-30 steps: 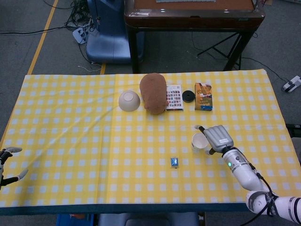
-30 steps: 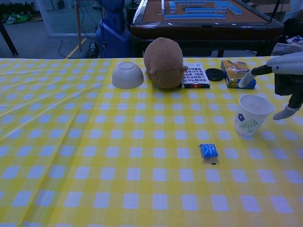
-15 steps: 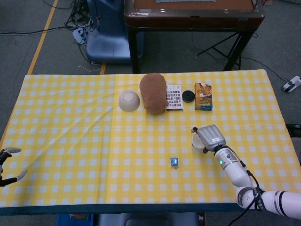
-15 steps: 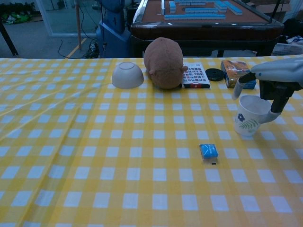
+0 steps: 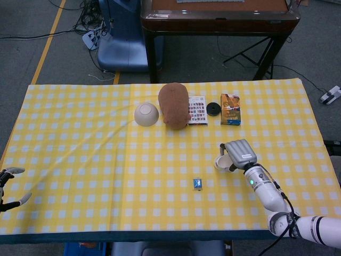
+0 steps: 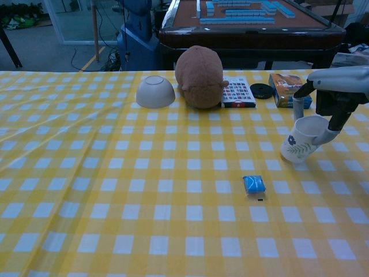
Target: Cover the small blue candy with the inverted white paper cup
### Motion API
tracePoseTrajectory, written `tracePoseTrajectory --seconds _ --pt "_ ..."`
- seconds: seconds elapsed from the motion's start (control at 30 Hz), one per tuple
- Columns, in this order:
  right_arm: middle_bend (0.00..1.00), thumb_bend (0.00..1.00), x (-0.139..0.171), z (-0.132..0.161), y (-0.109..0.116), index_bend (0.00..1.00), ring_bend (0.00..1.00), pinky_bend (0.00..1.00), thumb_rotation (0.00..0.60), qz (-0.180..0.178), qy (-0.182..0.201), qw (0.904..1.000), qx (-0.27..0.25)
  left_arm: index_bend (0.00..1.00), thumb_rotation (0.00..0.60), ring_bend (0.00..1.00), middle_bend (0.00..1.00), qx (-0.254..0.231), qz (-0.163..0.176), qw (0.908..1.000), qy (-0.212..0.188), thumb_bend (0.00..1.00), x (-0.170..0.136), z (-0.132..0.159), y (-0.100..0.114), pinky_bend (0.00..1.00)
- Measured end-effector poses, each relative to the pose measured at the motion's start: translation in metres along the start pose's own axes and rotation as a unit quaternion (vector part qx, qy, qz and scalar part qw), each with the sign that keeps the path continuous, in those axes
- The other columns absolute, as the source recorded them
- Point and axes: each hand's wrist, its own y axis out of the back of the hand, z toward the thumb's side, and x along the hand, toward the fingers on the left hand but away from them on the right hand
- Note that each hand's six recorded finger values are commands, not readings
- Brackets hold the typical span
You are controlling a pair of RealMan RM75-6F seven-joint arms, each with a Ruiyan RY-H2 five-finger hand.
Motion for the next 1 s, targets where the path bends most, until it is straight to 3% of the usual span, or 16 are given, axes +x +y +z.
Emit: tracePoseTrajectory --seconds 0.17,0.33,0.47,0.73,0.8,0.9,1.0 --pt "1.00 0.03 0.005 -0.004 0.007 0.47 1.00 1.00 0.600 -0.010 0.010 0.9964 -0.084 0.40 0.600 0.37 0.31 0.001 -0.002 1.0000 -0.002 0.08 0.000 0.002 -0.001 0.64" --pt "1.00 0.03 0.008 -0.011 0.007 0.47 1.00 1.00 0.600 -0.011 0.023 0.9798 -0.198 0.40 0.600 0.37 0.31 0.002 -0.006 1.0000 -0.005 0.08 0.000 0.004 -0.003 0.64" --pt "1.00 0.02 0.009 -0.018 0.003 0.47 1.00 1.00 0.600 -0.007 0.032 0.9544 -0.297 0.40 0.600 0.37 0.31 0.003 -0.008 1.0000 -0.004 0.08 0.000 0.004 -0.004 0.64" --pt "1.00 0.01 0.006 -0.037 -0.013 0.46 1.00 1.00 0.600 0.011 0.037 0.8848 -0.464 0.40 0.600 0.37 0.31 0.005 -0.010 0.9999 -0.005 0.08 0.000 0.004 -0.005 0.64" --pt "1.00 0.00 0.005 -0.043 -0.018 0.37 1.00 1.00 0.600 0.017 0.034 0.8703 -0.491 0.40 0.600 0.37 0.31 0.004 -0.010 0.9999 -0.004 0.08 0.000 0.004 -0.004 0.64" --pt "1.00 0.00 0.003 -0.051 -0.026 0.06 1.00 1.00 0.600 0.032 0.029 0.8577 -0.512 0.40 0.600 0.37 0.31 0.004 -0.009 0.9999 -0.003 0.08 0.000 0.003 -0.004 0.64" --pt "1.00 0.00 0.003 -0.054 -0.032 0.00 1.00 1.00 0.600 0.049 0.025 0.8531 -0.519 0.40 0.600 0.37 0.31 0.003 -0.010 0.9999 -0.003 0.08 0.000 0.003 -0.004 0.64"
